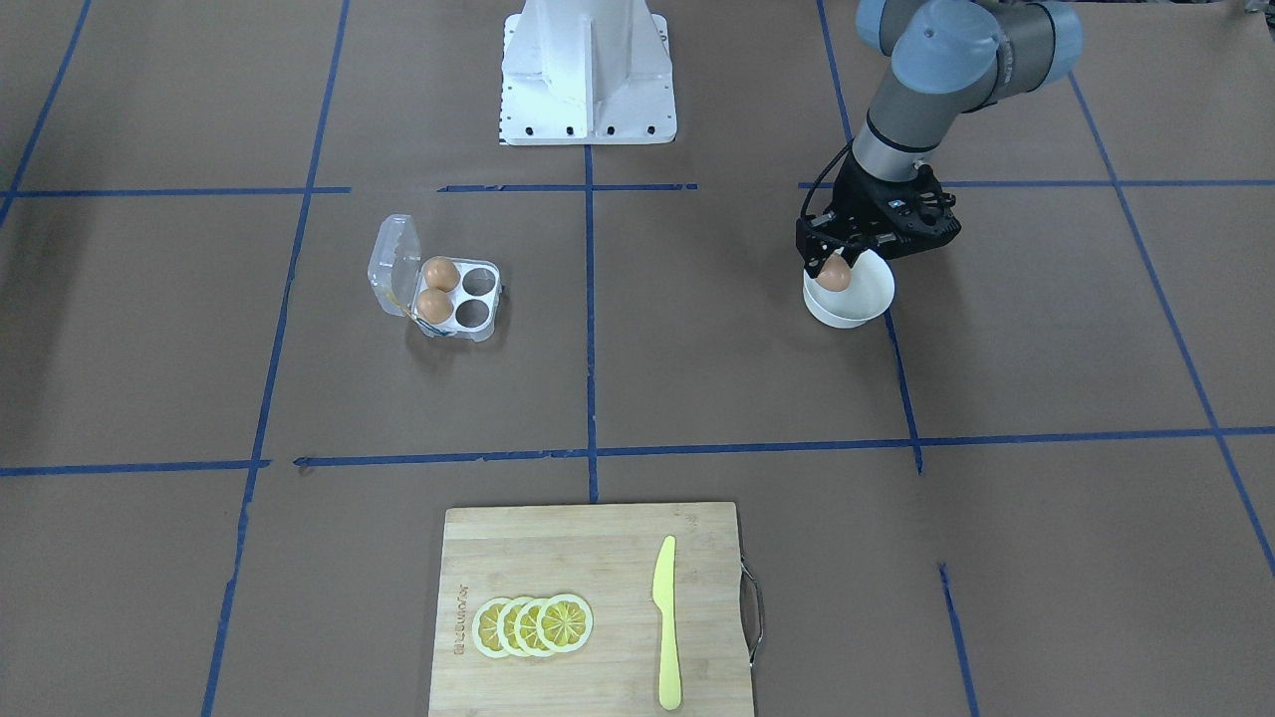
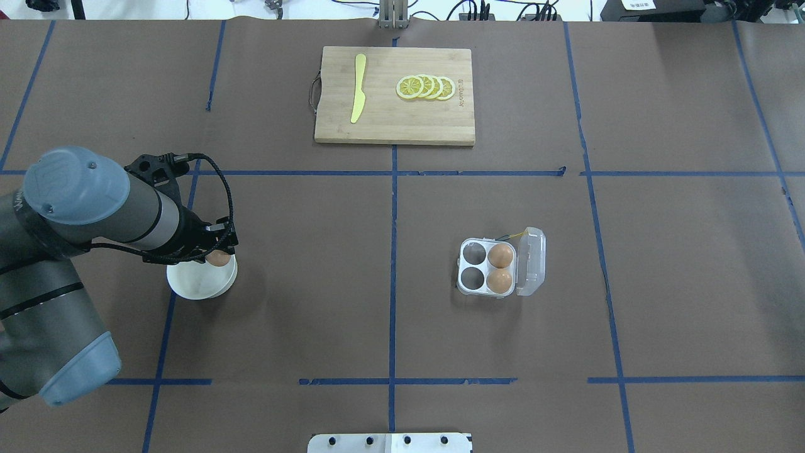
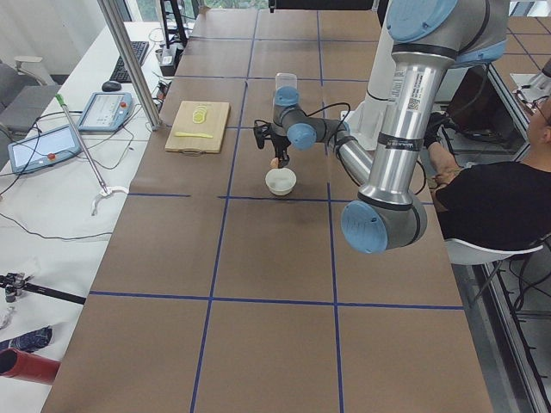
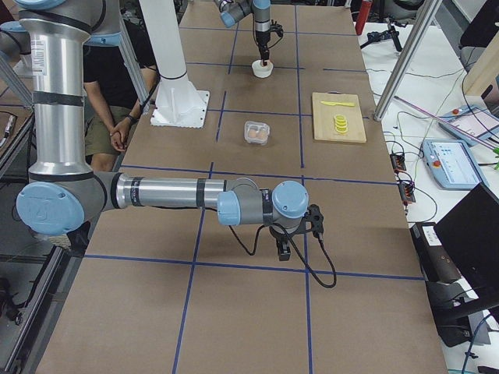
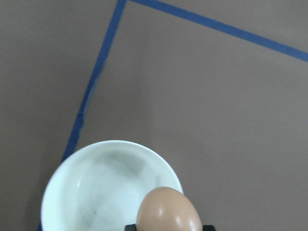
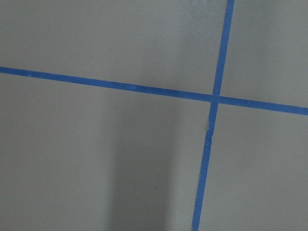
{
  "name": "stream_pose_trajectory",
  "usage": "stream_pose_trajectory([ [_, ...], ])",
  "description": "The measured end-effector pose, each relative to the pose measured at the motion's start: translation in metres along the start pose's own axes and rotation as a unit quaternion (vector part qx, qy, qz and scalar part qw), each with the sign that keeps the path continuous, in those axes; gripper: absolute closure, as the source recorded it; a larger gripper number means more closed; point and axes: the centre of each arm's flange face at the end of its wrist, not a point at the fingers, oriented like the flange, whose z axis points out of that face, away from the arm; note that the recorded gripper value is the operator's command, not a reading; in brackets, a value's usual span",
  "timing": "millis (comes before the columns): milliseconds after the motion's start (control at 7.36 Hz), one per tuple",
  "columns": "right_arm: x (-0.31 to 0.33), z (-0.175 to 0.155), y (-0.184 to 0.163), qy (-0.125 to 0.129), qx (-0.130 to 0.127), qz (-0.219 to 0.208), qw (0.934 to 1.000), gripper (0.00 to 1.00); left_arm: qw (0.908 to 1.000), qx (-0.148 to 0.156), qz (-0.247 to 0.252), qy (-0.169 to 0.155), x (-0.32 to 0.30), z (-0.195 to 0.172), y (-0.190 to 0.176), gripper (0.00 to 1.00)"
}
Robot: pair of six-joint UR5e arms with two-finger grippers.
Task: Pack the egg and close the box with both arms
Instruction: 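Lift the egg with the left gripper and carry it toward the egg box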
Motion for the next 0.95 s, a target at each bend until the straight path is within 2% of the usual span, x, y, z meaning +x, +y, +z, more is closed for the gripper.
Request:
stream_pose_trajectory([
  [272, 0.0, 0.0, 0.001, 0.0, 0.0, 0.0, 1.0, 0.0, 0.9995, -0.011, 0.019, 0.022, 0.061, -0.003, 0.016, 1.0],
  [679, 0.0, 0.001, 0.001, 0.0, 0.001, -0.001, 1.0, 0.0, 0.9965, -0.048, 0.026, 0.064, 0.193, 0.012, 0.067, 1.0],
  [951, 0.0, 0.001, 0.001, -0.002, 0.001, -0.002, 1.0, 0.0, 0.9933, -0.051, 0.025, 0.101, 0.276, 0.024, 0.104, 1.0],
])
